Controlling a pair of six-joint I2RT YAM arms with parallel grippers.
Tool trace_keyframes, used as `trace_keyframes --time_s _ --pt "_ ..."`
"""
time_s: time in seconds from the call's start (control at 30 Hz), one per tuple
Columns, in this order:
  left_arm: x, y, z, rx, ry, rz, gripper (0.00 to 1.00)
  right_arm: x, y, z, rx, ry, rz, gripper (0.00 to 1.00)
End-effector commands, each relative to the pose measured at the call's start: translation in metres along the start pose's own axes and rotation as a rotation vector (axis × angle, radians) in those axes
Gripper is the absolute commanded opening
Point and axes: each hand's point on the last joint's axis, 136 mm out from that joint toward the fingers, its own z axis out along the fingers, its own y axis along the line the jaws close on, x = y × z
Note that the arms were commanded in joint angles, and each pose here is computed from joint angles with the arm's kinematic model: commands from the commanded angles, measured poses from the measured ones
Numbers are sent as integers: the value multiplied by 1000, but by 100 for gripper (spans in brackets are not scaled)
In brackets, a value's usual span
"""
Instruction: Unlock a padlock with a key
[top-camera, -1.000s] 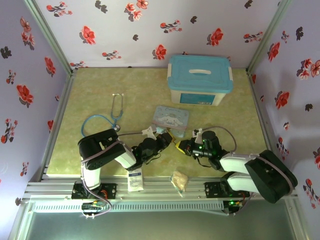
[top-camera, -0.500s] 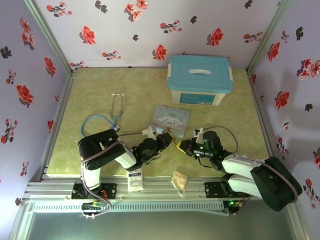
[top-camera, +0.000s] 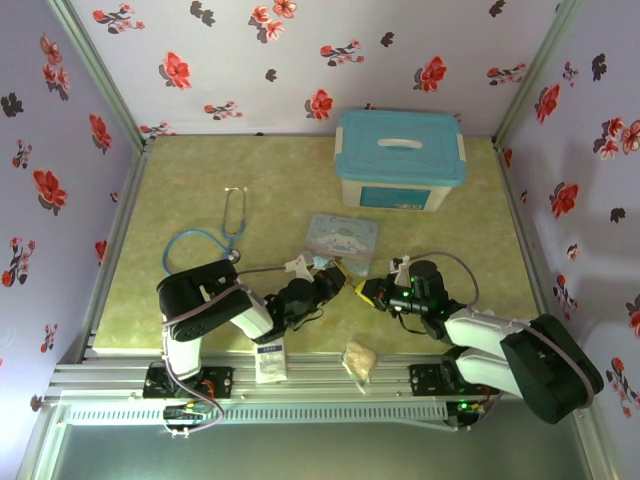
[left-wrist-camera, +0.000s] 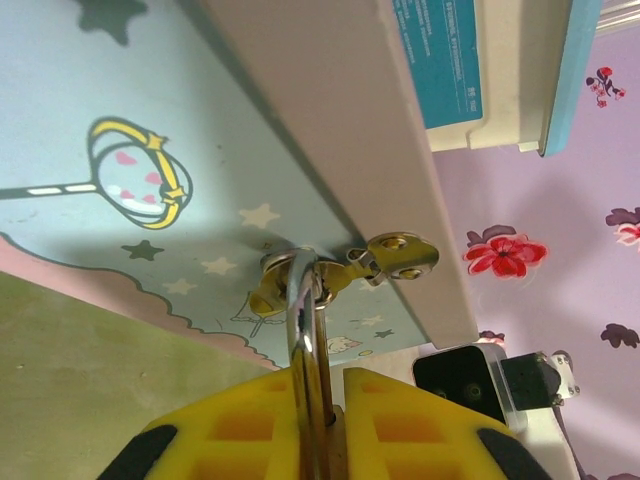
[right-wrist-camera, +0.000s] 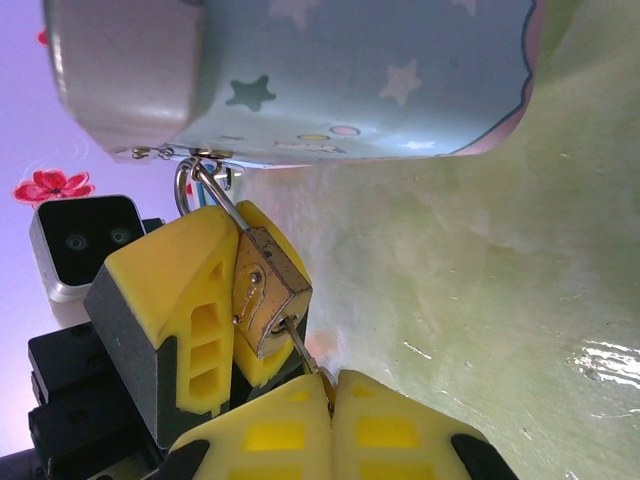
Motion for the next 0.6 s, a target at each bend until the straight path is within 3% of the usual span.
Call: trace_keyframes --time_s 0.0,0.27,0.57 --pt "10 -32 3 106 13 -19 0 -12 13 -2 -52 -53 10 0" --pt "10 -40 7 123 0 -27 0 -18 18 0 -132 -104 131 0" --pt "16 -50 8 146 14 -40 0 -26 30 1 -144 -145 101 0"
